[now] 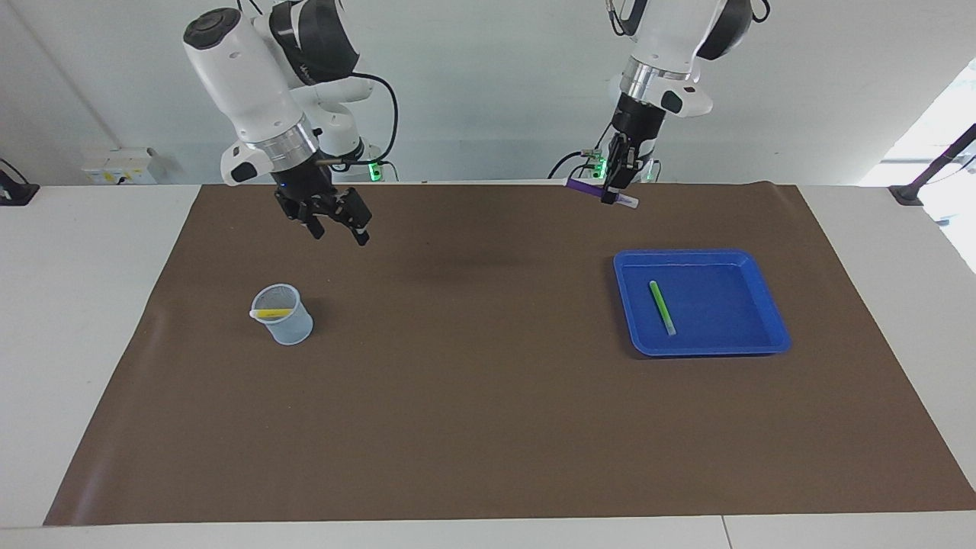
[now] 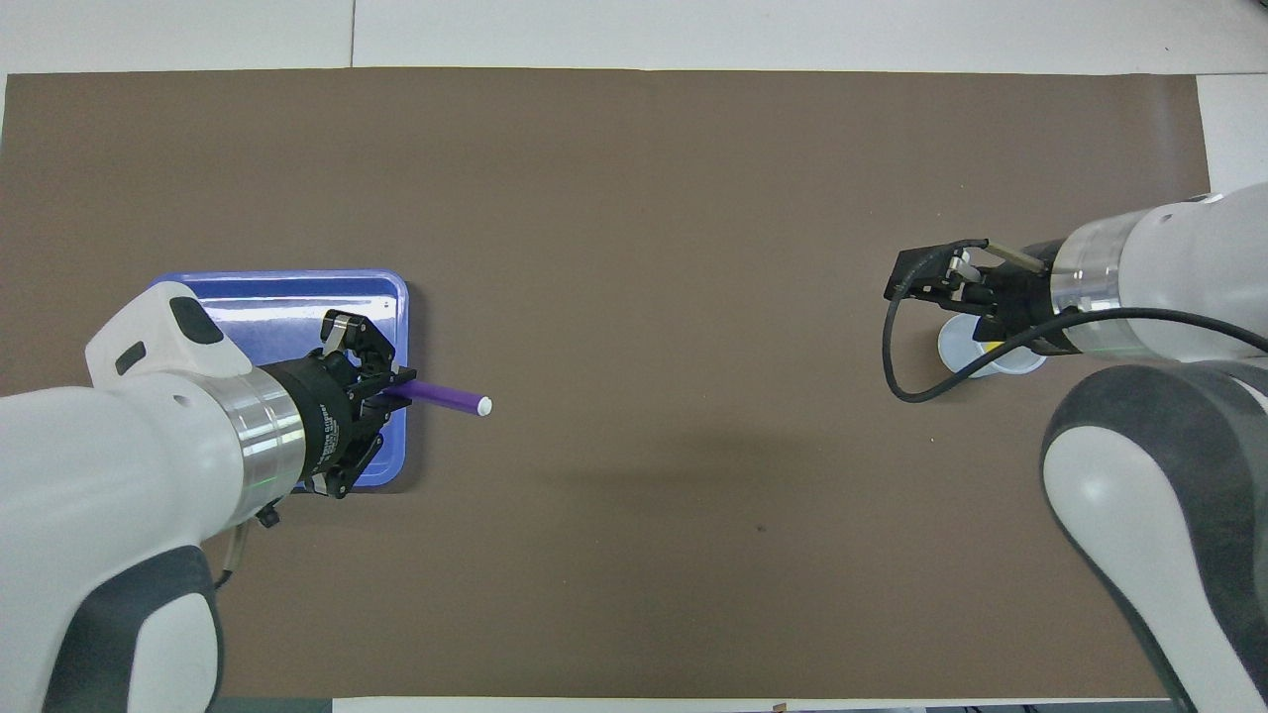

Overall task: Right arm passes pens to left for tray arrangement
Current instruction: 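Lower the purple pen into the tray and open the left gripper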

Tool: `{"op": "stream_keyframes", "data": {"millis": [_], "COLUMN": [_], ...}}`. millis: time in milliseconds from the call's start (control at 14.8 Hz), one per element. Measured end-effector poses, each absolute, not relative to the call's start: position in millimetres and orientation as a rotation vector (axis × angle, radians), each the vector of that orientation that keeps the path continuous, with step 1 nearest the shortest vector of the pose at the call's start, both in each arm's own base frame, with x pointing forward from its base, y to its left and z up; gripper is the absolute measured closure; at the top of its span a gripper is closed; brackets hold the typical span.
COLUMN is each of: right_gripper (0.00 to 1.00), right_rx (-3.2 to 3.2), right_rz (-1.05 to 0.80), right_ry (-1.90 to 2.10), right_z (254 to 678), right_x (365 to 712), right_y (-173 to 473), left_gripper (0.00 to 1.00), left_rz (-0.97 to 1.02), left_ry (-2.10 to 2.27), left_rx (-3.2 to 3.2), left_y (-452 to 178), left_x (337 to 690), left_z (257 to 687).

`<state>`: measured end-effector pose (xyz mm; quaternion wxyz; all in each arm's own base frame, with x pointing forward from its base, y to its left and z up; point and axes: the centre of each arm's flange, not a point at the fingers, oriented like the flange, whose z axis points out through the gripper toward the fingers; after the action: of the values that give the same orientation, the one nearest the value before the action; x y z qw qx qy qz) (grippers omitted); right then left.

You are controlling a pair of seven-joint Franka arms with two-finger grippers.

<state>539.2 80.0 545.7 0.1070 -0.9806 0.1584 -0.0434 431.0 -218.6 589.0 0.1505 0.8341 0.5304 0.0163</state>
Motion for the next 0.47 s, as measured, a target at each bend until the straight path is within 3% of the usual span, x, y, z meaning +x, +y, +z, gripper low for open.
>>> {"op": "stream_keyframes", "data": {"millis": [474], "right_gripper": [0.0], "right_rx": [-2.969], "right_rz": [-0.068], "right_ry": [-0.08], "right_z": [489.7], "right_x": [545.9], "right_y": [-13.4], "left_gripper": [0.82], "left_rz": [-0.11], "left_ry": [0.673], "left_rx": [2.831], "left_y": [-170.7], "left_x": [437.9], "left_z": [561.3]}}
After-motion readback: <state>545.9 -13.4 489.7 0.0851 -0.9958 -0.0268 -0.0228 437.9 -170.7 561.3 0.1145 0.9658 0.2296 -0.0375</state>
